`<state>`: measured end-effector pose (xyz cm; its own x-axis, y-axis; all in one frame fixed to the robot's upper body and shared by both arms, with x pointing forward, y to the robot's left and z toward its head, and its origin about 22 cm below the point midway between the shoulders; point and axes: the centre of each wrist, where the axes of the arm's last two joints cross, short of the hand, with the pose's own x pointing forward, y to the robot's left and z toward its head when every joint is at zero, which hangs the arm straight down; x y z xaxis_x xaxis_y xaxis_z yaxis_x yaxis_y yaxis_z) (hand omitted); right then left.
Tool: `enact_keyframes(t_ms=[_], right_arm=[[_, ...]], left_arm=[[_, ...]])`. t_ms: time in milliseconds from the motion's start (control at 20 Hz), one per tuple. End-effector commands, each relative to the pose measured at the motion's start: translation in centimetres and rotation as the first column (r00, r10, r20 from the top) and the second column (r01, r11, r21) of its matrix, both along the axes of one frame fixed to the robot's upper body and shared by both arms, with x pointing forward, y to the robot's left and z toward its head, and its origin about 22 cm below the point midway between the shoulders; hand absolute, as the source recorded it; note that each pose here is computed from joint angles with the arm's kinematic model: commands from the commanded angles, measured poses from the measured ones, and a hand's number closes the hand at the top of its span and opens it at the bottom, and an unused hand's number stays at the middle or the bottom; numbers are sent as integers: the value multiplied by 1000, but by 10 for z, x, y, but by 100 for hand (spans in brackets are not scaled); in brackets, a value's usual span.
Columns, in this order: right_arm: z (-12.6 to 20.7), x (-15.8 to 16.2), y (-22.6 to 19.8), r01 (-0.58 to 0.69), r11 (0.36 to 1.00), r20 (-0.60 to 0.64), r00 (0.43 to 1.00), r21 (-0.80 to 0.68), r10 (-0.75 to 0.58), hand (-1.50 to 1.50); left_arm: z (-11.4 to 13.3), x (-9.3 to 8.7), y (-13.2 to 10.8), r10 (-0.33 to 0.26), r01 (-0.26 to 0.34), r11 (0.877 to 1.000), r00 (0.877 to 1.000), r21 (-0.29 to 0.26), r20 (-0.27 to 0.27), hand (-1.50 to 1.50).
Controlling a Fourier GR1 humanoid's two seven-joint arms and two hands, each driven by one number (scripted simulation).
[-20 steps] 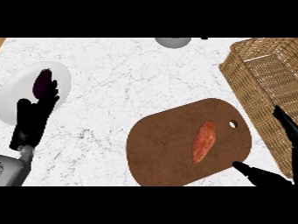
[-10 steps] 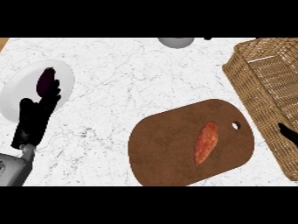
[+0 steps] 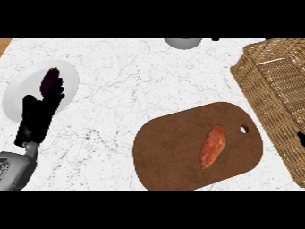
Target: Pick the sweet potato from the cutting board and place it in the basket
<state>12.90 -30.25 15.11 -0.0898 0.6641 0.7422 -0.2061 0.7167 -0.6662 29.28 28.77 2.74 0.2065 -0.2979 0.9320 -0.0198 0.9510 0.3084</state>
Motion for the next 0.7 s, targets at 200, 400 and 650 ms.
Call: enact_keyframes(t_ms=[200, 400, 650], right_arm=[[-28, 5, 6, 95, 995, 49, 994, -23, -94, -150], [-43, 20, 0, 117, 993, 47, 992, -12, -116, -150], [-77, 47, 20, 90, 996, 4, 996, 17, -90, -150]], left_arm=[[-7, -3, -12, -12, 12, 1000, 1000, 16, -11, 0], [-8, -3, -1, -28, 28, 1000, 1000, 0, -1, 0], [4, 15, -12, -10, 10, 1000, 1000, 0, -10, 0]])
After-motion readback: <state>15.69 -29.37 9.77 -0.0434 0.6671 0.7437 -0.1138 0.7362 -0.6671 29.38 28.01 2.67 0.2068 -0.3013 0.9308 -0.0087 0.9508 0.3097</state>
